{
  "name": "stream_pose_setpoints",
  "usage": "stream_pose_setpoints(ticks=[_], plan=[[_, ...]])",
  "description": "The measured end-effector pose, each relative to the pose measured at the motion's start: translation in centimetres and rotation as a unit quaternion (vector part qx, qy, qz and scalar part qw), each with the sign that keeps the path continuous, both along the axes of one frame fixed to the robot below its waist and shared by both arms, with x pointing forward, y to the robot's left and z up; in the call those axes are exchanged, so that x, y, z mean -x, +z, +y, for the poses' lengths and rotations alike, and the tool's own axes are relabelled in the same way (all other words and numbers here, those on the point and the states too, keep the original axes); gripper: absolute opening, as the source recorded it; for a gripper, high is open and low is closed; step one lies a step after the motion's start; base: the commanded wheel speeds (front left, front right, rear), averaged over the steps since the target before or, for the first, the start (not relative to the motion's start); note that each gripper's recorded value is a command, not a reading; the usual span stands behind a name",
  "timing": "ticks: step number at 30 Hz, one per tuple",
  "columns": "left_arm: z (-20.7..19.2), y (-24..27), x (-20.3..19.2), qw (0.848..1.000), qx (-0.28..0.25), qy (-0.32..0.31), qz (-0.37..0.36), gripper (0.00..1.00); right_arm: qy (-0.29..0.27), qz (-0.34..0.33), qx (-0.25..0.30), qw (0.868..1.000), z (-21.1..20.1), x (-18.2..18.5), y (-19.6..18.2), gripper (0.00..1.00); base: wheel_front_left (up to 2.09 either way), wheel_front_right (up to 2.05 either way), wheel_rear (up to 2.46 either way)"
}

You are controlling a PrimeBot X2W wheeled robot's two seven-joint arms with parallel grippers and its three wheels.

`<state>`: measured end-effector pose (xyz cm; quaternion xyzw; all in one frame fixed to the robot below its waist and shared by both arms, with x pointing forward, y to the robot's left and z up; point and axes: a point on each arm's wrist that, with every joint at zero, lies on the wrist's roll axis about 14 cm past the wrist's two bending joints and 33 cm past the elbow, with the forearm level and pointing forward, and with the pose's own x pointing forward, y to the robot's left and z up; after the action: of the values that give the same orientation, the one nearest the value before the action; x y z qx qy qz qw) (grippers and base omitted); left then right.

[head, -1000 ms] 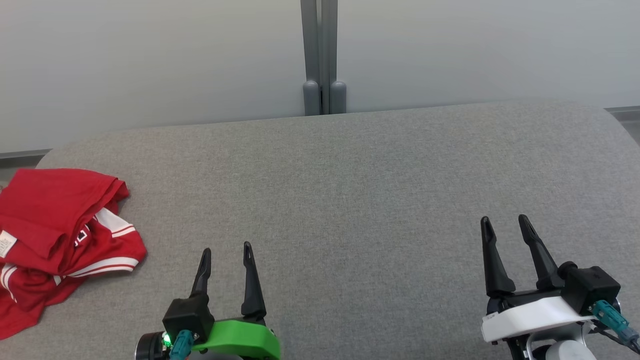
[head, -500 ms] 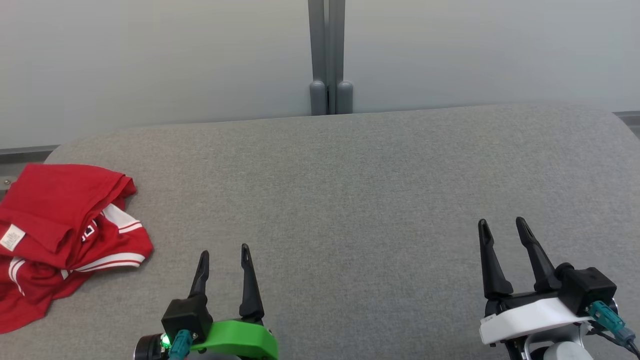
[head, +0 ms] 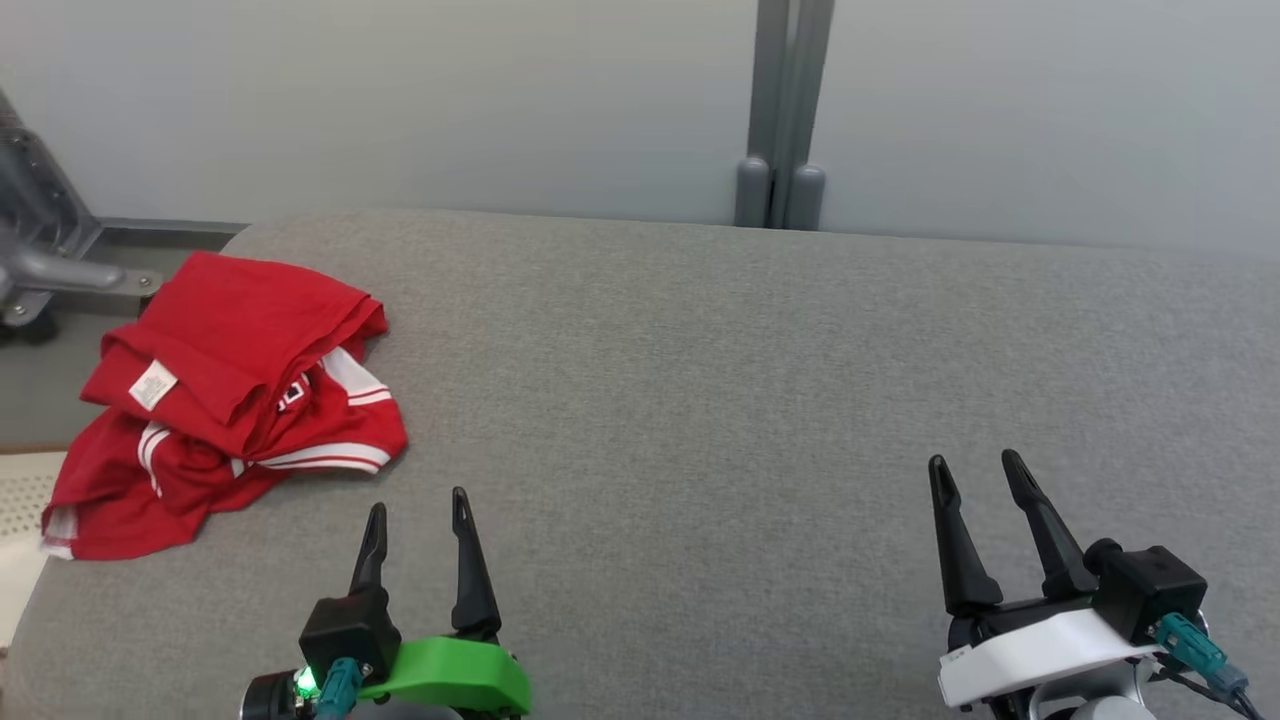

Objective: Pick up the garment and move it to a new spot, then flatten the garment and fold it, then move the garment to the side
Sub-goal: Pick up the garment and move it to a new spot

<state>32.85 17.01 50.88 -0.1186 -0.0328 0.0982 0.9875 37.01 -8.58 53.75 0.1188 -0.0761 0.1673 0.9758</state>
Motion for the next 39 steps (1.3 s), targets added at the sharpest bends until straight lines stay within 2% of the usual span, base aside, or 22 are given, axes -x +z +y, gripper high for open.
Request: stream_pose_setpoints(ticks=[12, 20, 22, 28, 39], plan=[[6.1, -0.2, 3.8, 0.995, -0.014, 0.102, 0.002, 1.00, 0.112, 0.007, -0.006, 0.994, 7.5, -0.3, -0.2, 1.00, 0.00, 0.00, 0.00], [8.6, 0.4, 6.0, 0.989, -0.020, 0.149, -0.008, 1.00, 0.165, 0.011, -0.007, 0.986, 11.1, 0.2, -0.3, 1.00, 0.00, 0.00, 0.00], [9.0, 0.8, 6.4, 0.987, -0.045, 0.155, -0.010, 1.00, 0.175, 0.012, -0.007, 0.984, 11.7, 0.3, -0.3, 1.00, 0.00, 0.00, 0.00], [9.7, 1.1, 7.0, 0.984, -0.045, 0.169, -0.014, 1.00, 0.187, 0.017, -0.008, 0.982, 12.5, 0.4, -0.6, 1.00, 0.00, 0.00, 0.00], [10.3, 0.8, 6.4, 0.983, -0.045, 0.177, -0.006, 1.00, 0.170, 0.019, -0.004, 0.985, 11.4, -0.2, -1.0, 1.00, 0.00, 0.00, 0.00]])
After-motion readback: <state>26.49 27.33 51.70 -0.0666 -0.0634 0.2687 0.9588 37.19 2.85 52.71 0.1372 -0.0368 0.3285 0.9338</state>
